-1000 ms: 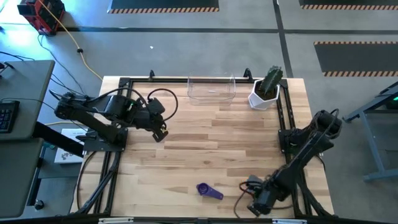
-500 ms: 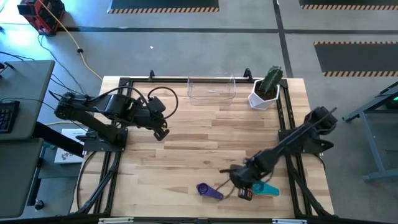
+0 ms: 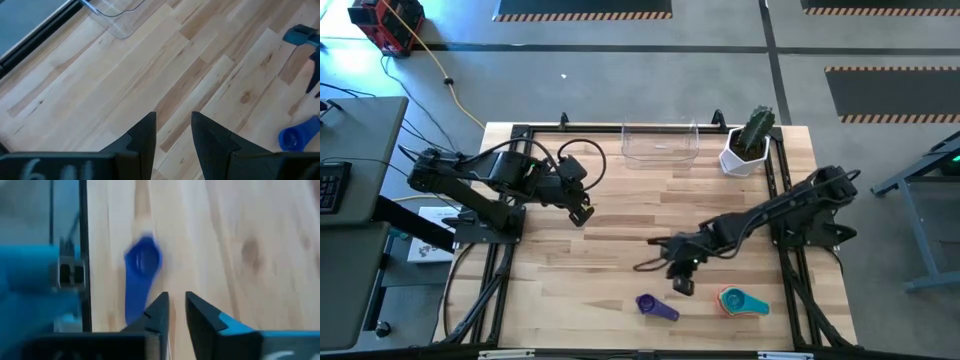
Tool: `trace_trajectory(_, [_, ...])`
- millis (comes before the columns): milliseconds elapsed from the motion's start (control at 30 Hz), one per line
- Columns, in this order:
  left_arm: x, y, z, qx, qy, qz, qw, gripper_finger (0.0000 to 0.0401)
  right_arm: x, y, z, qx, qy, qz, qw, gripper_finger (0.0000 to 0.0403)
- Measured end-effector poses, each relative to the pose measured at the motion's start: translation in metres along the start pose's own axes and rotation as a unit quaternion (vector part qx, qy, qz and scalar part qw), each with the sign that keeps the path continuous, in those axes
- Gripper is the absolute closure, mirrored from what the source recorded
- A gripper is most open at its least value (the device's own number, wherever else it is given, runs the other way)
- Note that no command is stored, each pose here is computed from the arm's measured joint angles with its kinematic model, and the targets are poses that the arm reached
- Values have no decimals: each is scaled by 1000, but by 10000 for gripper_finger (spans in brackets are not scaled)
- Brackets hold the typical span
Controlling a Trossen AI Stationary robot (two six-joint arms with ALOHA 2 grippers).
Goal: Nest measuring cups in basket
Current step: Stack the purple measuring cup on the top of the light blue measuring cup
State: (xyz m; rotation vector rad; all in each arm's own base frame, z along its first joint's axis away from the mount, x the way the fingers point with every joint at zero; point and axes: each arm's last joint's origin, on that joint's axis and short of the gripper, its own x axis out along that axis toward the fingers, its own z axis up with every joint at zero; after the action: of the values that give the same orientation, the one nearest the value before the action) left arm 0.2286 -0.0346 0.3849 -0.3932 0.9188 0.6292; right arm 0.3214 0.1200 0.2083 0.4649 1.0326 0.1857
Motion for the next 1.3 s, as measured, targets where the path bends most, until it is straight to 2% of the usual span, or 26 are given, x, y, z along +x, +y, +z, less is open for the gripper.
trace_trajectory(200, [0, 0, 0, -12, 0, 0, 1000, 286, -3, -2, 18, 48, -95, -5, 994, 313])
trace_trajectory(367, [1, 3, 3, -17, 0, 5, 1000, 286, -3, 1, 26, 76, -167, -18, 983, 309])
trace_trajectory(500, [3, 6, 5, -18, -1, 10, 1000, 286, 8, 7, 31, 87, -211, -3, 974, 309])
trace_trajectory(633, [4, 8, 7, -19, -1, 15, 1000, 286, 20, 11, 27, 74, -209, 4, 975, 309])
trace_trajectory(1033, [7, 14, 12, -33, -2, 25, 999, 286, 50, 27, 3, -25, -170, -16, 985, 309])
trace_trajectory(1167, [9, 16, 14, -39, -3, 28, 999, 286, 63, 27, -4, -36, -159, -25, 986, 309])
trace_trajectory(1300, [9, 17, 15, -41, -3, 30, 999, 286, 72, 25, -9, -19, -148, -29, 988, 309])
